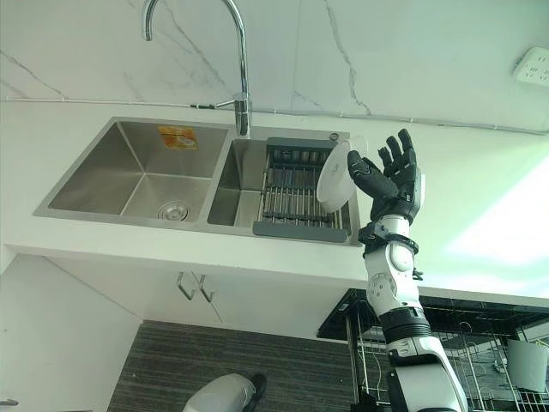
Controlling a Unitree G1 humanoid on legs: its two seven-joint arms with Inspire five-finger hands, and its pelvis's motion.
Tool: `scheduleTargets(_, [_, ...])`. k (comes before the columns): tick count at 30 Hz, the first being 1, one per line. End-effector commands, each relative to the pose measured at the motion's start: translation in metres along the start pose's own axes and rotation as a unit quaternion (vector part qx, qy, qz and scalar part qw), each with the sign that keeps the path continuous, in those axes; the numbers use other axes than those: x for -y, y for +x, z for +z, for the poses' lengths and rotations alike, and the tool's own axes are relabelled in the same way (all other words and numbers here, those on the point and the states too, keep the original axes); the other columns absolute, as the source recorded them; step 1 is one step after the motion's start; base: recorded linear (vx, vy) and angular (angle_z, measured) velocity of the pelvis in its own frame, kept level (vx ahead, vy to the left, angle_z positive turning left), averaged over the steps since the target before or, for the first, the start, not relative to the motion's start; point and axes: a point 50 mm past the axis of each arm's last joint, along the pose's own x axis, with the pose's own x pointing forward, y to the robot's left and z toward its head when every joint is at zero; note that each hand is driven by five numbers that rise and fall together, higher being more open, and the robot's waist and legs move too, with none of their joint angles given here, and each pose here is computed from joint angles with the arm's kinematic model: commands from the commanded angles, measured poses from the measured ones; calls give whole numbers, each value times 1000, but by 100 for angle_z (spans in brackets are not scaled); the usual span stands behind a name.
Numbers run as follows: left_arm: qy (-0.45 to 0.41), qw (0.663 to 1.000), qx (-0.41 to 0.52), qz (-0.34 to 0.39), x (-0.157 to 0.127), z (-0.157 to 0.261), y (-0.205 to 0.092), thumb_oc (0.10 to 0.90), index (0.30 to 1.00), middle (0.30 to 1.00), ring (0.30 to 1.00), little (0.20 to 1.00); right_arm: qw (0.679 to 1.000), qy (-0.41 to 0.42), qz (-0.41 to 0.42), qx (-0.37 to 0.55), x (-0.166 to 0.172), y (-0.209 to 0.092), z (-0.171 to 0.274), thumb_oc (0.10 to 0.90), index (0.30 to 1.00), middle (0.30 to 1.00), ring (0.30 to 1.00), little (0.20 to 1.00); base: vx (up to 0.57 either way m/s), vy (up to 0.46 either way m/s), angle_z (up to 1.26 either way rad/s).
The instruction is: Place the dishes in the dishwasher.
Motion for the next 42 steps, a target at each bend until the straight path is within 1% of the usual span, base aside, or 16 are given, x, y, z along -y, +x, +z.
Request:
scheduleTargets(1, [31, 998, -36, 42, -30, -19, -2, 800, 900, 900, 900, 900, 990, 48, 80, 105, -30, 14, 42, 800, 900, 900, 900, 900, 0, 0, 0])
scheduleTargets(6, [33, 998, -33, 44, -31, -22, -2, 800, 900, 900, 900, 900, 979, 75, 145, 119, -43, 10, 47, 800, 900, 900, 900, 900, 0, 0, 0])
scheduleTargets(12, [37, 998, -31, 47, -34, -22, -3, 800, 900, 900, 900, 900, 954, 119, 231, 153, -68, 2, 62, 800, 900, 900, 900, 900, 0, 0, 0])
scheduleTargets(16, [33, 998, -32, 48, -34, -22, -3, 800, 900, 900, 900, 900, 941, 120, 263, 178, -80, -4, 73, 800, 900, 900, 900, 900, 0, 0, 0])
scheduleTargets(21, [29, 998, -33, 49, -34, -20, -3, 800, 900, 900, 900, 900, 933, 111, 278, 199, -86, -11, 82, 800, 900, 900, 900, 900, 0, 0, 0])
scheduleTargets(28, [23, 998, -34, 48, -32, -23, -3, 800, 900, 900, 900, 900, 937, 102, 255, 214, -82, -14, 85, 800, 900, 900, 900, 900, 0, 0, -1])
scheduleTargets(30, [22, 998, -34, 48, -32, -24, -3, 800, 900, 900, 900, 900, 939, 103, 235, 229, -75, -14, 89, 800, 900, 900, 900, 900, 0, 0, 0])
scheduleTargets(31, [21, 998, -33, 47, -32, -24, -3, 800, 900, 900, 900, 900, 940, 106, 204, 251, -69, -14, 94, 800, 900, 900, 900, 900, 0, 0, 0])
scheduleTargets(34, [19, 998, -34, 47, -32, -25, -3, 800, 900, 900, 900, 900, 944, 92, 161, 272, -60, -12, 98, 800, 900, 900, 900, 900, 0, 0, 0])
scheduleTargets(39, [20, 998, -37, 47, -32, -27, -3, 800, 900, 900, 900, 900, 953, 78, 95, 278, -39, -7, 99, 800, 900, 900, 900, 900, 0, 0, 0])
scheduleTargets(42, [20, 998, -37, 47, -31, -29, -3, 800, 900, 900, 900, 900, 957, 73, 71, 272, -29, -5, 96, 800, 900, 900, 900, 900, 0, 0, 0])
